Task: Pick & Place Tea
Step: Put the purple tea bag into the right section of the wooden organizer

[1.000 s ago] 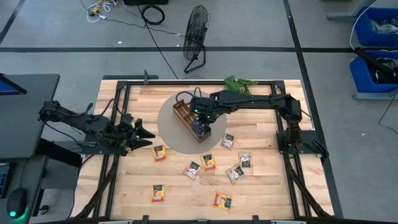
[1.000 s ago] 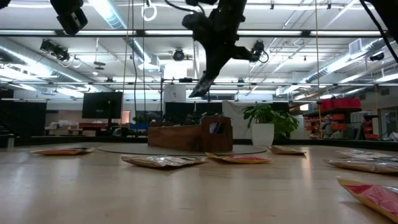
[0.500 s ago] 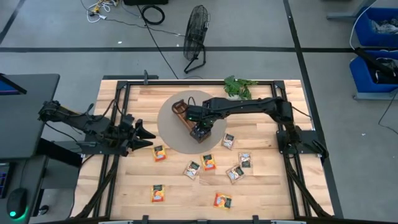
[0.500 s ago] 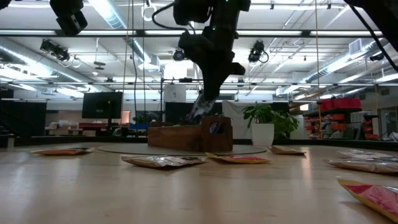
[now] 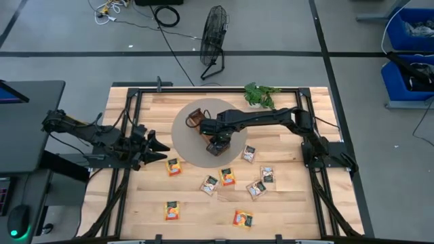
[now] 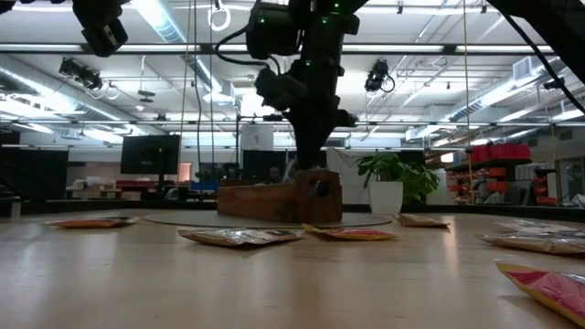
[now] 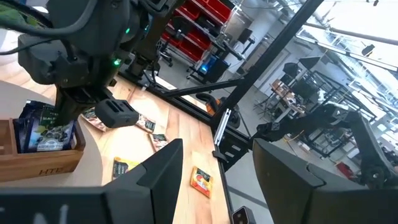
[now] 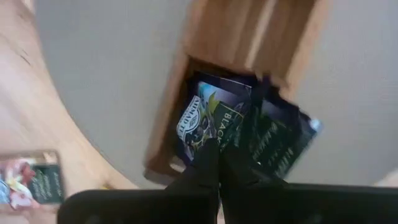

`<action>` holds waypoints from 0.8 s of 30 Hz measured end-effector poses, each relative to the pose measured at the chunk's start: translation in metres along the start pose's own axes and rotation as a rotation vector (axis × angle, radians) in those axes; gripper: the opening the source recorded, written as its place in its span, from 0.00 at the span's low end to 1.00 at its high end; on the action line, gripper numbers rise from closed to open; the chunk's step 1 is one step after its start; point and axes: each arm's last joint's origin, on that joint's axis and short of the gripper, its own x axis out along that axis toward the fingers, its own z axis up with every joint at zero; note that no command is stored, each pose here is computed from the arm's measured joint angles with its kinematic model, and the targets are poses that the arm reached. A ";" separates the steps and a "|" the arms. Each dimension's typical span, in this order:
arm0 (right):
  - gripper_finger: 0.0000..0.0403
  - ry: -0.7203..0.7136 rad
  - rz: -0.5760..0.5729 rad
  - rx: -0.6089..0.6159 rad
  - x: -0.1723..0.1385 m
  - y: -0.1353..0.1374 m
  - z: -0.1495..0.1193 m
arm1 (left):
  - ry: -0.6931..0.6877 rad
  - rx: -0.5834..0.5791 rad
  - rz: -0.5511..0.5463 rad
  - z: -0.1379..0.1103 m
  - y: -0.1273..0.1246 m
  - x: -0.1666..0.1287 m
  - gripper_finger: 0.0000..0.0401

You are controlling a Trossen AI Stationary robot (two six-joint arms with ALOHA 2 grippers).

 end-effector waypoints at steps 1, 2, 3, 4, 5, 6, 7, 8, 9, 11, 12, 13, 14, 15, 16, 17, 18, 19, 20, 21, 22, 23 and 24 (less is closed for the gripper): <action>0.00 -0.017 0.004 -0.006 0.000 0.001 0.001 | -0.001 0.000 0.000 0.000 0.000 0.000 0.50; 0.00 -0.026 0.007 -0.009 0.000 0.002 0.002 | -0.003 0.000 0.004 0.000 0.000 0.000 0.50; 0.00 -0.030 0.009 -0.008 0.000 0.002 0.002 | -0.004 0.000 0.005 0.000 0.000 0.000 0.50; 0.00 -0.032 0.012 -0.008 0.000 0.002 0.002 | -0.004 0.000 0.005 0.000 0.000 0.000 0.50; 0.00 -0.029 0.020 -0.009 0.000 0.003 0.002 | -0.005 0.000 0.006 0.000 0.000 0.000 0.50; 0.00 -0.022 0.026 -0.012 0.000 0.003 0.002 | -0.004 0.000 0.006 0.000 0.000 0.000 0.50; 0.00 -0.018 0.024 -0.015 0.000 0.003 0.002 | -0.004 0.000 0.006 0.000 0.000 0.000 0.50; 0.00 -0.019 0.023 -0.016 0.000 0.003 0.002 | -0.004 0.000 0.005 0.000 0.000 0.000 0.50; 0.00 -0.022 0.019 -0.016 0.000 0.002 0.002 | -0.004 0.000 0.006 0.000 0.000 0.000 0.50; 0.00 -0.025 0.006 -0.006 0.000 0.002 0.002 | -0.004 0.000 0.005 0.000 0.000 0.000 0.50; 0.00 -0.020 0.003 0.004 0.000 0.001 0.001 | -0.004 0.000 0.006 0.000 0.000 0.000 0.50; 0.00 -0.015 0.001 0.010 0.000 0.000 0.001 | -0.004 0.000 0.005 0.000 0.000 0.000 0.50; 0.00 -0.012 0.005 0.013 0.000 -0.001 0.002 | -0.004 0.000 0.006 0.000 0.000 0.000 0.50; 0.01 -0.006 0.016 0.015 0.000 -0.001 0.002 | -0.004 0.000 0.006 0.000 0.000 0.000 0.50; 0.02 0.001 0.028 0.017 0.000 -0.001 0.002 | -0.004 0.000 0.006 0.000 0.000 0.000 0.50; 0.03 0.004 0.033 0.019 0.000 -0.001 0.002 | -0.004 -0.001 0.006 0.000 0.000 0.000 0.50; 0.04 0.007 0.039 0.020 0.000 -0.001 0.002 | -0.004 -0.001 0.006 0.000 0.000 0.000 0.50; 0.06 0.009 0.043 0.020 0.000 -0.001 0.002 | -0.004 -0.001 0.006 0.000 0.000 0.000 0.50; 0.08 0.010 0.045 0.020 0.000 -0.001 0.002 | -0.004 -0.001 0.006 0.000 0.000 0.000 0.50; 0.10 0.011 0.046 0.020 0.000 -0.001 0.002 | -0.004 -0.001 0.006 0.000 0.000 0.000 0.50; 0.12 0.013 0.050 0.020 0.000 -0.001 0.002 | -0.004 -0.001 0.006 0.000 0.000 0.000 0.50; 0.15 0.014 0.052 0.021 0.000 -0.001 0.002 | -0.004 -0.001 0.006 0.000 0.000 0.000 0.50; 0.18 0.014 0.052 0.025 0.000 -0.001 0.002 | -0.004 -0.001 0.006 0.000 0.000 0.000 0.50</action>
